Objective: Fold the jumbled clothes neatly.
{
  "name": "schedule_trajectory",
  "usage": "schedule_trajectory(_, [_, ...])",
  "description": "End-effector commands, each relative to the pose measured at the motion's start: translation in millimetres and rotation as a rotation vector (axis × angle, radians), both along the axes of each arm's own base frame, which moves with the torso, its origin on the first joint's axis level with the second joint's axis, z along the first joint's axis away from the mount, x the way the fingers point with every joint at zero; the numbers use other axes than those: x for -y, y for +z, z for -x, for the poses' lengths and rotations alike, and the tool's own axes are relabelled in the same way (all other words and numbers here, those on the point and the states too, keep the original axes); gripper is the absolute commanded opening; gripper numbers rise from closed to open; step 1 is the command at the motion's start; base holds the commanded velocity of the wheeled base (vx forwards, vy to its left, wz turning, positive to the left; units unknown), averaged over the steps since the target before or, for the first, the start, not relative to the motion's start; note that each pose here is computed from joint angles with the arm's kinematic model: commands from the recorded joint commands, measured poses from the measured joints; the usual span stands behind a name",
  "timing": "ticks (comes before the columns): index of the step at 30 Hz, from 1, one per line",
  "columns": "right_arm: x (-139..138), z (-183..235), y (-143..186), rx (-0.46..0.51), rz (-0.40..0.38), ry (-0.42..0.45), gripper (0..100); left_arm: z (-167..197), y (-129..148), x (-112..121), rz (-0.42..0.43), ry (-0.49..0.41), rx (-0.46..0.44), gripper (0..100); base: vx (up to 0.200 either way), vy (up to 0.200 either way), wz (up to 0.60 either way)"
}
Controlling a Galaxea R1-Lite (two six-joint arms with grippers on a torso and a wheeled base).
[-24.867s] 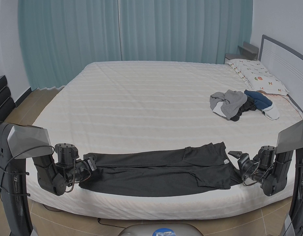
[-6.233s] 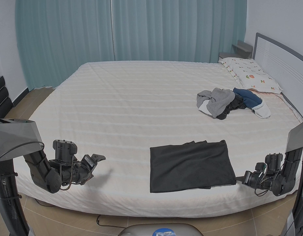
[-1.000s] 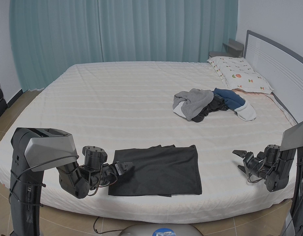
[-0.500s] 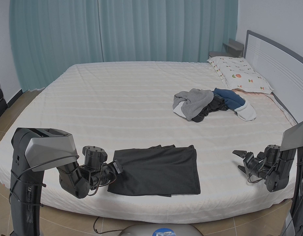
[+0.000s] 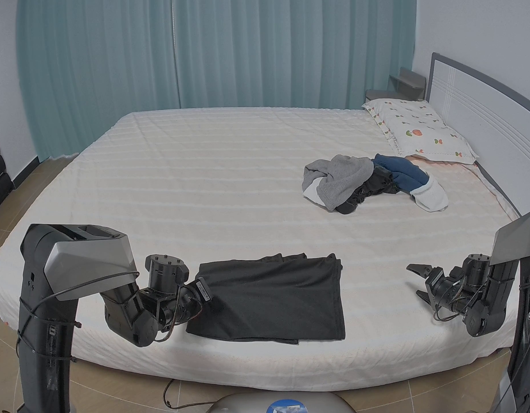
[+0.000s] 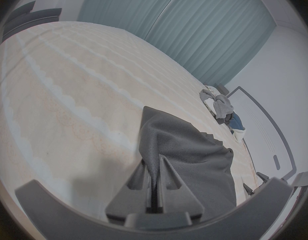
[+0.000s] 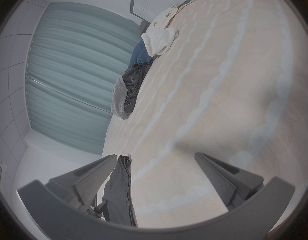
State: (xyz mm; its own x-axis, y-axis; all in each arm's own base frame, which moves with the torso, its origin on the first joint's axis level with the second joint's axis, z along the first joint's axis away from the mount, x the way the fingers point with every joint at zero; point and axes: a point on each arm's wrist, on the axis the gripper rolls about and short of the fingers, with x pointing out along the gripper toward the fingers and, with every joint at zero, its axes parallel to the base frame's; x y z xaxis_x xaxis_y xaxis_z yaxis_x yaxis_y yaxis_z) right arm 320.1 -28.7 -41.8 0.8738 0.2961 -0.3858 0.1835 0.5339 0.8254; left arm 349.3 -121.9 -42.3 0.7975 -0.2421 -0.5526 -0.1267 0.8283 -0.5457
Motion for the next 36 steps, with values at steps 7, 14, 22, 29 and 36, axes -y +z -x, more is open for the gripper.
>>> schedule_trajectory(7, [0.4,-0.5,3.5,0.015,-0.002,-0.004,100,1.9,0.9,-1.6,0.014,0.016,-0.009,0,0.000,0.143,0.00])
schedule_trajectory(14, [-8.6,6.0,5.8,-0.004,-0.008,0.017,100,2.4,0.3,-3.5,0.021,0.026,-0.016,0,0.000,0.200,0.00])
schedule_trajectory(22, [-14.1,6.8,6.6,-0.006,-0.001,0.020,100,5.6,-1.7,-7.6,0.019,0.038,-0.033,0,0.000,0.200,0.00])
schedule_trajectory(29, [-42.0,6.3,5.4,-0.020,0.012,0.022,100,5.1,-2.3,-9.2,0.018,0.043,-0.034,0,0.000,0.200,0.00])
schedule_trajectory(36, [-92.5,-1.0,8.0,0.005,-0.028,0.059,100,8.5,-3.1,-12.6,0.024,0.056,-0.050,0,0.000,0.200,0.00])
